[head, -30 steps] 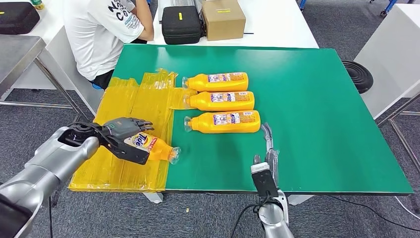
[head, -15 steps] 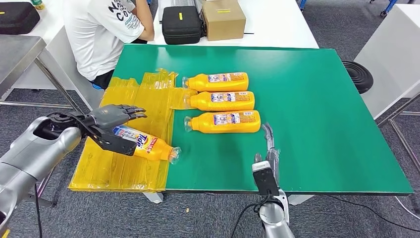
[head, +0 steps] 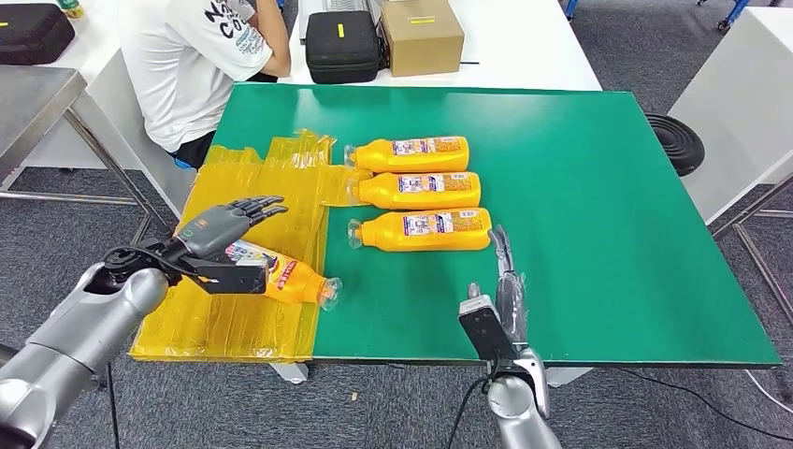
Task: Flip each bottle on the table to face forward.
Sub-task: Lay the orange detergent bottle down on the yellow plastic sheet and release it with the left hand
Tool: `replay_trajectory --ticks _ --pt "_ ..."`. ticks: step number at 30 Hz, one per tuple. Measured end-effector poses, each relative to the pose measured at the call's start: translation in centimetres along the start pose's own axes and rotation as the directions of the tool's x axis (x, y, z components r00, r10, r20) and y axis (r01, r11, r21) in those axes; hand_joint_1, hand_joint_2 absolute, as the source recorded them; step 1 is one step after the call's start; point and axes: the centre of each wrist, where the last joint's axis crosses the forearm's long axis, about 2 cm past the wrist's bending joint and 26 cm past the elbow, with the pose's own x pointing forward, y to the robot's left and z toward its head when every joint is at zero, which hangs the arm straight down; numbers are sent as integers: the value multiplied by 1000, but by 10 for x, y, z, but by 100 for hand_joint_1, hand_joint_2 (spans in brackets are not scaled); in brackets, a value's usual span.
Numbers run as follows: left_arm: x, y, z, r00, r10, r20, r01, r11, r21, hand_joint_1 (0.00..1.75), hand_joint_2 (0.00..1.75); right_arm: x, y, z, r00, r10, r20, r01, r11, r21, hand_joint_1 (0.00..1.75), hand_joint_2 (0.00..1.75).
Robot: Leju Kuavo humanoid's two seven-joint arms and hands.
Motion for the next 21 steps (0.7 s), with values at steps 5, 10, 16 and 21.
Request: replay_trajectory --ticks 5,10,16,21 --pt "2 -9 -2 999 42 -8 -42 999 9 0 0 -1 -1 -1 1000 8 0 -8 1000 2 0 0" --pt "9 -17 -8 994 105 6 -105 990 99 0 44 -2 -5 -6 995 96 -6 -96 995 35 0 0" --pt "55 -61 -37 940 316 127 -340 883 323 0 175 -20 -32 -56 904 426 26 -424 890 167 0 0" --pt "97 -97 -51 886 436 157 -462 816 346 0 175 -34 -46 -114 783 620 55 -602 731 321 0 0"
